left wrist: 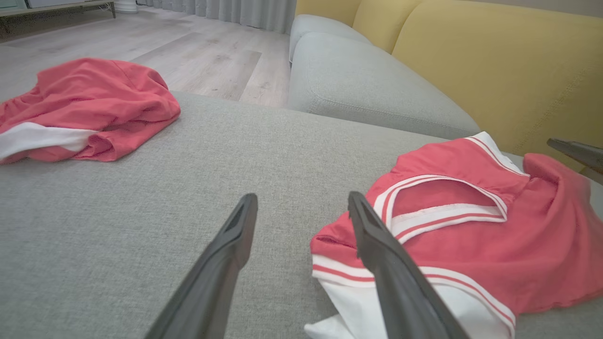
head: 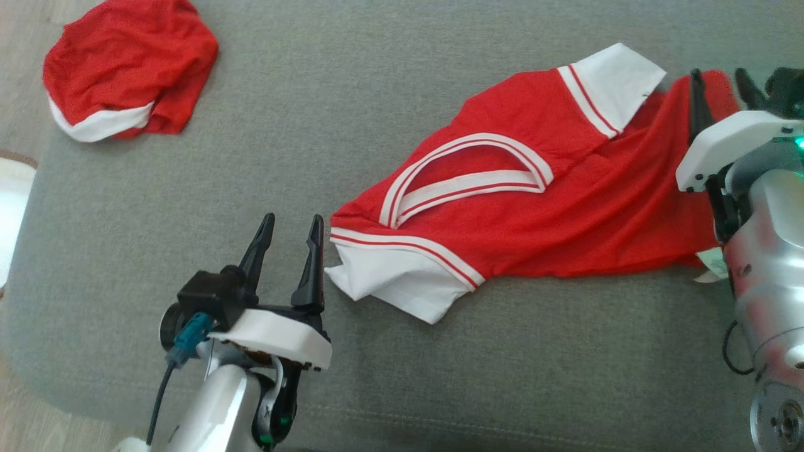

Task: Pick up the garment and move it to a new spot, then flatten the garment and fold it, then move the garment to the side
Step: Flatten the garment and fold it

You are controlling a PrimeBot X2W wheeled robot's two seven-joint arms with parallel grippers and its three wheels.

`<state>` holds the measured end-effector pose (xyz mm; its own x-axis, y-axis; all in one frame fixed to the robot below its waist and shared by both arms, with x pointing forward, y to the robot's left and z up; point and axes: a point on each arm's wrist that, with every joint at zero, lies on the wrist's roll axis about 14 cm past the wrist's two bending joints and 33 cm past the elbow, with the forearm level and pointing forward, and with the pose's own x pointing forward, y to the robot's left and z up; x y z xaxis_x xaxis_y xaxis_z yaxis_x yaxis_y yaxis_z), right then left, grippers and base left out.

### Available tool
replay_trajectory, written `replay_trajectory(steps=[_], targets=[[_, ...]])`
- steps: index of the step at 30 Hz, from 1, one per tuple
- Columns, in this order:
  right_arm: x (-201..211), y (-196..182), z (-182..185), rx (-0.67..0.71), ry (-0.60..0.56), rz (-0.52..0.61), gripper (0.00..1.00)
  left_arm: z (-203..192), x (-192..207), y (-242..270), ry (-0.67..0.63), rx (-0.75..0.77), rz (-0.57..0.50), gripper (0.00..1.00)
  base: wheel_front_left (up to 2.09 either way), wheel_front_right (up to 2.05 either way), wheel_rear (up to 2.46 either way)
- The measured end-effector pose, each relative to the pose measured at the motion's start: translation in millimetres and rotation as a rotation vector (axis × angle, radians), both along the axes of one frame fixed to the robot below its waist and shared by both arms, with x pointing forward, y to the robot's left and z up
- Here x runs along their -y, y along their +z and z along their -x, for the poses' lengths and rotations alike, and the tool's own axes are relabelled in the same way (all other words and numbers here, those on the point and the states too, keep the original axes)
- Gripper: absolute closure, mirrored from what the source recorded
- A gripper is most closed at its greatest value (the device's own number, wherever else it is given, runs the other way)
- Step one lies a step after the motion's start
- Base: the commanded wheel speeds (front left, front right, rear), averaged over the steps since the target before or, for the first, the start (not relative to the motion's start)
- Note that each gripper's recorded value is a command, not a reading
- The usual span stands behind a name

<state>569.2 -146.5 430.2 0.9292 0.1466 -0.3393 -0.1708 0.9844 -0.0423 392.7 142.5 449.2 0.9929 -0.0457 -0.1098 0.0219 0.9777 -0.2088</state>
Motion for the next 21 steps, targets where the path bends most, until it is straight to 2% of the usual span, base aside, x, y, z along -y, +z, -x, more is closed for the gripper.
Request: replay_trajectory(steps=[6, 13, 21], targets=[[6, 20, 6, 0.084, -0.027, -0.034, 0.0, -5, 9, 8, -0.028, 0.027, 0.008, 0.0, 0.0, 0.0, 0.0], [16, 64, 14, 0.219, -0.05, -0.056, 0.0, -10, 19, 24, -0.056, 0.077, 0.008, 0.0, 0.0, 0.0, 0.0], [33, 65, 61, 0.278, -0.079, -0.069, 0.0, -5, 27, 40, -0.084, 0.123, 0.012, 0.0, 0.0, 0.0, 0.0]])
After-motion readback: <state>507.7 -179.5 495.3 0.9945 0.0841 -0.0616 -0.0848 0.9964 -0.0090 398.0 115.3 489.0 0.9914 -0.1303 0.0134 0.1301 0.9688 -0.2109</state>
